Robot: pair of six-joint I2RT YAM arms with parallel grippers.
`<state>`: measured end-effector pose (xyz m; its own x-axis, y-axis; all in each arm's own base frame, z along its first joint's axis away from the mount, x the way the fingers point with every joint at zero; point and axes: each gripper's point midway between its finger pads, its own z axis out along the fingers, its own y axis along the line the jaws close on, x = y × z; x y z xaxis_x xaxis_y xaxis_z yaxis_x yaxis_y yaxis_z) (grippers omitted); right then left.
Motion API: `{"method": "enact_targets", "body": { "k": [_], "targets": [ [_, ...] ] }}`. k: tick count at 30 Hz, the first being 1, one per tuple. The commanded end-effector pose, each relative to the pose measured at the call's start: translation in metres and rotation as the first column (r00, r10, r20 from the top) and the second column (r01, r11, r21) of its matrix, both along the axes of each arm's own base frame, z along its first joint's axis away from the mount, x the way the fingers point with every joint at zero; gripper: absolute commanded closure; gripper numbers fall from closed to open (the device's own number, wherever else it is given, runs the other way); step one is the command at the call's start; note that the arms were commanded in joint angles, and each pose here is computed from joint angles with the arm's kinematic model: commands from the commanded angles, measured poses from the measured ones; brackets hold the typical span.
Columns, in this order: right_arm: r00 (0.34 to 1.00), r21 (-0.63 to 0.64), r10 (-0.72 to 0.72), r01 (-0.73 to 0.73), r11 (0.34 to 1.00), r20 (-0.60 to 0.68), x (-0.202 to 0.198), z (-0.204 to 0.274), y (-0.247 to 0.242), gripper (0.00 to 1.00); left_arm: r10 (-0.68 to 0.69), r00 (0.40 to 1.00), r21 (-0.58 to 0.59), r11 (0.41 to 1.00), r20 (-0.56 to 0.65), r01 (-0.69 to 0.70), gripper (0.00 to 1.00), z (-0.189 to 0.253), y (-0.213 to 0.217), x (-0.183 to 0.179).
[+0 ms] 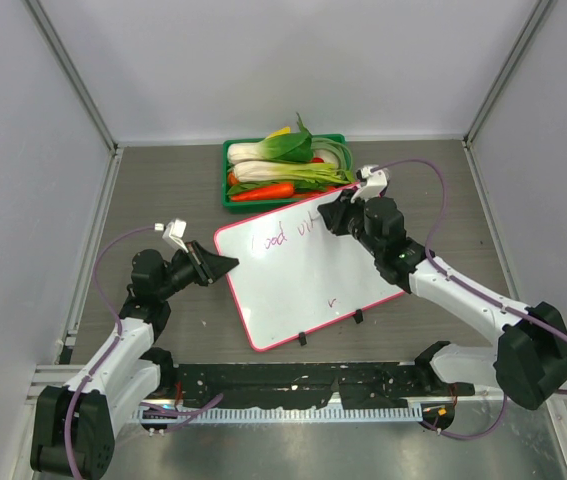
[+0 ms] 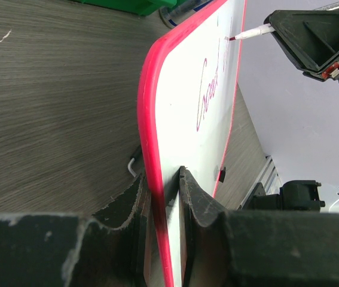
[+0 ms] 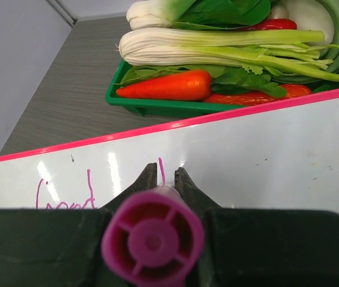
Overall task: Write a sentence on the whiteboard
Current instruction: Write with the whiteboard marker on the whiteboard.
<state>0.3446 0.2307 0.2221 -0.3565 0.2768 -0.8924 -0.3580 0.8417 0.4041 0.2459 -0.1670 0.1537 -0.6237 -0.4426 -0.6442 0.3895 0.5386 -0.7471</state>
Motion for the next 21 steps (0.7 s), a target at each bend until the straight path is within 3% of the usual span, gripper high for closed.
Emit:
{"method": "enact_targets", "body": {
  "k": [1, 21],
  "targets": [
    [0.997, -0.007, -0.054, 0.054, 0.999, 0.049, 0.012, 0.019, -0.007, 0.98, -0.019, 0.999, 0.074, 0.997, 0.048, 0.015, 1.0, -0.004, 0.001, 0.002],
    [1.0, -0.07, -0.013, 0.012, 0.997, -0.01, -0.01, -0.01, -0.015, 0.98, -0.022, 0.999, 0.076, 0.997, 0.046, 0.019, 1.0, -0.004, 0.0, 0.002]
  ]
}}
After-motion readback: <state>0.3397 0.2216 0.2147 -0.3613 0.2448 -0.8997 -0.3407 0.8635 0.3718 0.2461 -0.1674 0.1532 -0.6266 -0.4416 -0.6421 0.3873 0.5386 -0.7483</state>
